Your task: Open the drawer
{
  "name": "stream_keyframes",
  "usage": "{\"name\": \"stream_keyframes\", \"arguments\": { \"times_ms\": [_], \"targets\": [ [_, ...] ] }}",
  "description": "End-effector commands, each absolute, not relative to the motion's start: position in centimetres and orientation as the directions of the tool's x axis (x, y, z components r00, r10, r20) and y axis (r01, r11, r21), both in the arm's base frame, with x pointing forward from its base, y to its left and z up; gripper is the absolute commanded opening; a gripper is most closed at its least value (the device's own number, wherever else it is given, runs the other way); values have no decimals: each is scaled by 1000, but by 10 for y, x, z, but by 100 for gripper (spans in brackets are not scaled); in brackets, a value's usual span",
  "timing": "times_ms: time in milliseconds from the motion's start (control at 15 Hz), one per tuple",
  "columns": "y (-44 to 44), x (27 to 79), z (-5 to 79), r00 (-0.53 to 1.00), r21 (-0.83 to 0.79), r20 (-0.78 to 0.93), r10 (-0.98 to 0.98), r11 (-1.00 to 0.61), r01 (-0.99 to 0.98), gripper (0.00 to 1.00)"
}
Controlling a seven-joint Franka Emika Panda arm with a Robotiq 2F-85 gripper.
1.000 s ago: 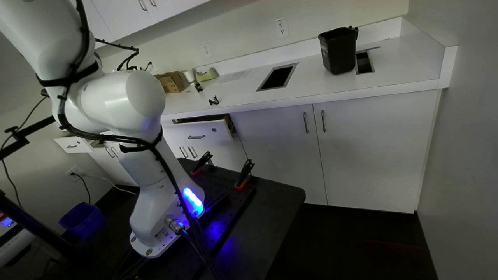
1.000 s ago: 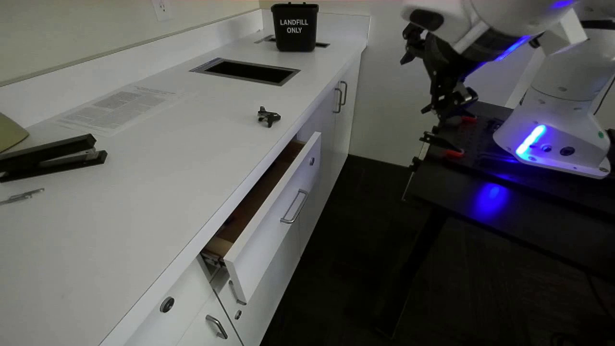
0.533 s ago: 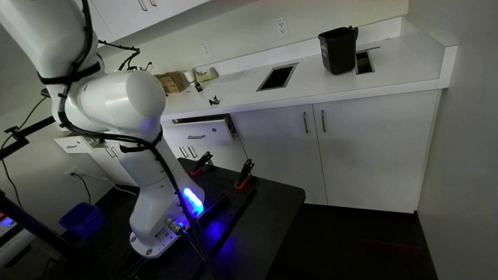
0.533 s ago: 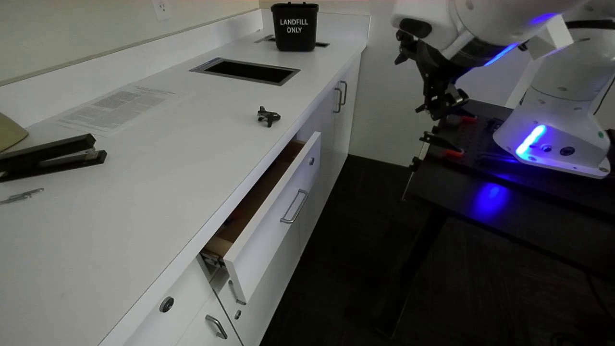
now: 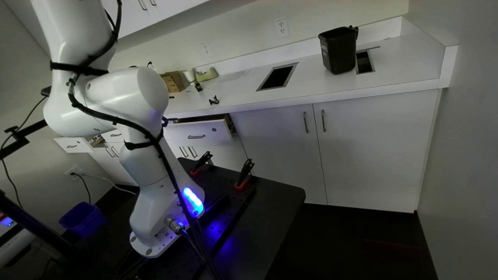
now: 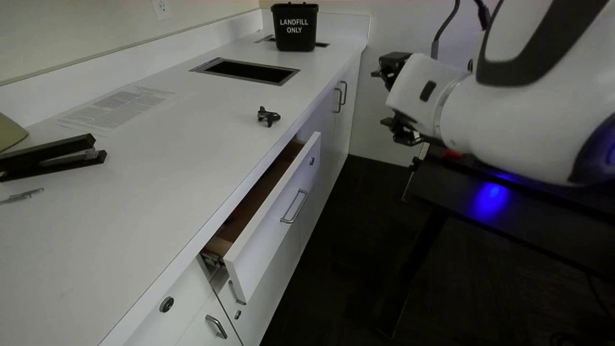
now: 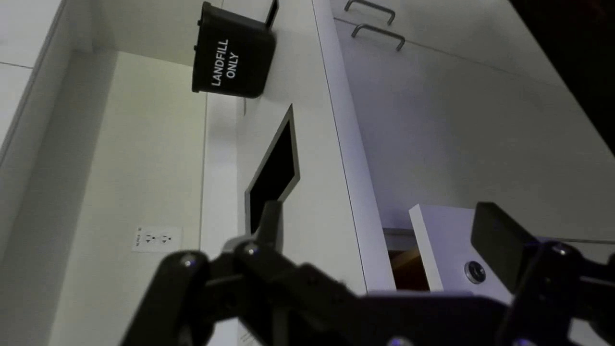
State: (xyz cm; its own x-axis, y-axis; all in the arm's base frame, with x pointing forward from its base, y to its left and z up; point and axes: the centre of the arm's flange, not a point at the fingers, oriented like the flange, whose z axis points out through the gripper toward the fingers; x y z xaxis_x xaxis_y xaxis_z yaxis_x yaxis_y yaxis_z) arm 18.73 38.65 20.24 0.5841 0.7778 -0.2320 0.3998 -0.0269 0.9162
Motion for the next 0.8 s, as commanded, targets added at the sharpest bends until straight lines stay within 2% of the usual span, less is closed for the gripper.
{"name": "stream_keyframes", "arguments": {
  "times_ms": [0, 200, 267, 600, 733],
  "targets": [
    [444, 196, 134, 636, 958, -159, 755, -37, 284, 100],
    [476, 199, 101, 624, 960, -124, 771, -65, 271, 100],
    [432, 194, 121, 610, 956, -150, 778, -43, 291, 100],
    [461, 194, 98, 616, 954, -141, 775, -60, 294, 100],
    [465, 203, 85, 544, 961, -161, 823, 7, 275, 100]
  ]
}}
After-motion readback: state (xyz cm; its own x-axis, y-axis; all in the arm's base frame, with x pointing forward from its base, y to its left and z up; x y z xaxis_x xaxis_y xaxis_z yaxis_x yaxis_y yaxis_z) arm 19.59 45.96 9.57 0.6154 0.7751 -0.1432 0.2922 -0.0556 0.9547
